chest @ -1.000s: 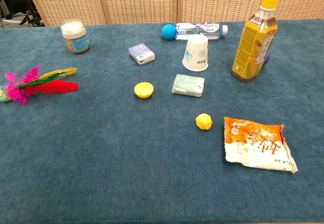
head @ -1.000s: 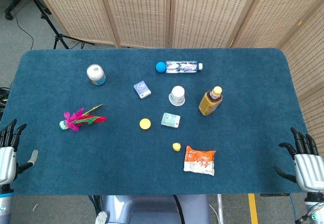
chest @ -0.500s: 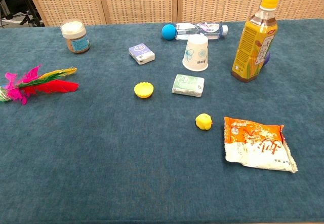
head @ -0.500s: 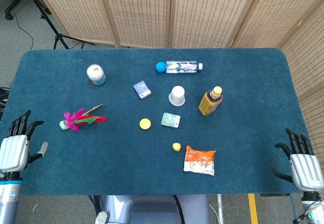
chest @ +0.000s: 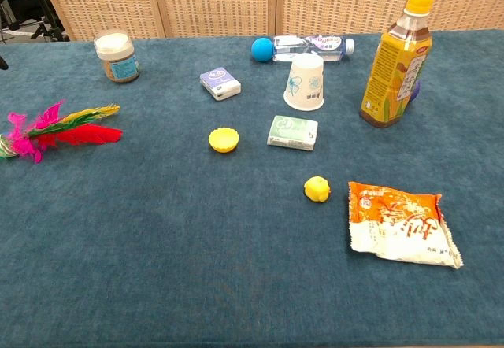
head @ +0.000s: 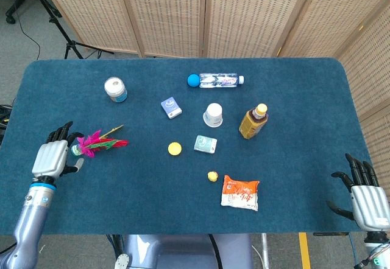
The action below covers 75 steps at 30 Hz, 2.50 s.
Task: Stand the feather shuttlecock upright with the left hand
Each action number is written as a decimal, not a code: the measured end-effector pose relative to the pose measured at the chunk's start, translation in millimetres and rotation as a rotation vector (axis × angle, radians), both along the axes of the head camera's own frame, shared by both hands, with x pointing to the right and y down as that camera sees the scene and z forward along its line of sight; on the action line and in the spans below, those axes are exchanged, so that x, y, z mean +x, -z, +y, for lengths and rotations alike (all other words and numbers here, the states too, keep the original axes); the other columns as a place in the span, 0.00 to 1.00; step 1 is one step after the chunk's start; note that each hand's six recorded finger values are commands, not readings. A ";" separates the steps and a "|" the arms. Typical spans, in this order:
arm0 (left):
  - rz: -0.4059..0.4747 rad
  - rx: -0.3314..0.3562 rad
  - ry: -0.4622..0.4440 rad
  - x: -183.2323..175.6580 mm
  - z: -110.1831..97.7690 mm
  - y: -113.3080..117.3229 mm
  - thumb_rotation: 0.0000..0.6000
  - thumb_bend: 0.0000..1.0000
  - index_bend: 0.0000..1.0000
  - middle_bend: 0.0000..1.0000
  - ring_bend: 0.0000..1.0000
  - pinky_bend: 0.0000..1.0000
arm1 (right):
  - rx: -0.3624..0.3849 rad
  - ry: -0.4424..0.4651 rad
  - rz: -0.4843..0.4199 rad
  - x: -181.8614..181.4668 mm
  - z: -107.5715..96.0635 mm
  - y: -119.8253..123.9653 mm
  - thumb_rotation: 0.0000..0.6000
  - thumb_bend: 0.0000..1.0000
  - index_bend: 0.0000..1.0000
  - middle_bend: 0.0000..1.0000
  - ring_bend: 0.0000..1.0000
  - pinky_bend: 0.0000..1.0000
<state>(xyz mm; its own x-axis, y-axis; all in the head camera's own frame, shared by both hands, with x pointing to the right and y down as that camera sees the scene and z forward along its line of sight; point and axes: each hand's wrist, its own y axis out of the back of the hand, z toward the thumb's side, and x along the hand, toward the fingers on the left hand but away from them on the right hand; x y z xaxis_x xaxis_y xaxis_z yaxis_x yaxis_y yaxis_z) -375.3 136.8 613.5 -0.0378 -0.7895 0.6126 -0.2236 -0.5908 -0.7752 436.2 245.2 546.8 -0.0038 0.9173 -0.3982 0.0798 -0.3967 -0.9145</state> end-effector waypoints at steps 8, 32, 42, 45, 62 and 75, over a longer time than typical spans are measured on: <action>0.003 -0.022 -0.013 28.5 -10.9 -19.6 1.00 0.39 0.39 0.00 0.02 0.09 | 0.017 -0.003 -0.014 0.4 -0.9 4.2 1.00 0.21 0.31 0.00 0.00 0.00; -0.132 0.016 -0.060 52.1 -15.7 -66.3 1.00 0.39 0.39 0.00 0.02 0.09 | 0.049 -0.017 -0.032 3.3 -2.6 11.4 1.00 0.21 0.31 0.00 0.00 0.00; -0.160 0.007 -0.089 64.4 -14.9 -79.7 1.00 0.39 0.39 0.00 0.02 0.09 | 0.061 -0.027 -0.033 5.6 -3.7 12.9 1.00 0.21 0.31 0.00 0.00 0.00; -0.172 0.008 -0.096 65.0 -14.6 -82.8 1.00 0.39 0.39 0.00 0.02 0.09 | 0.064 -0.029 -0.033 6.2 -4.3 13.1 1.00 0.21 0.31 0.00 0.00 0.00; -0.187 0.059 -0.093 68.7 -18.4 -101.3 1.00 0.43 0.58 0.00 0.04 0.10 | 0.080 -0.033 -0.038 7.8 -5.4 15.8 1.00 0.21 0.31 0.00 0.00 0.00; -0.144 0.108 -0.082 72.3 -23.0 -91.0 1.00 0.47 0.63 0.00 0.06 0.10 | 0.079 -0.030 -0.035 7.5 -5.0 14.8 1.00 0.21 0.31 0.00 0.00 0.00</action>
<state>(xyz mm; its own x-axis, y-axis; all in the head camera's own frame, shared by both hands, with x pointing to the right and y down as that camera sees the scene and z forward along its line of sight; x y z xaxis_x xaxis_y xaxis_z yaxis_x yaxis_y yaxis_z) -303.1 113.8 704.5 -0.0517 -0.8544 0.5171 -0.0604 -0.5141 -0.8556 443.7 240.1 532.0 -0.0194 0.9456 -0.3248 0.1233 -0.3201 -0.9393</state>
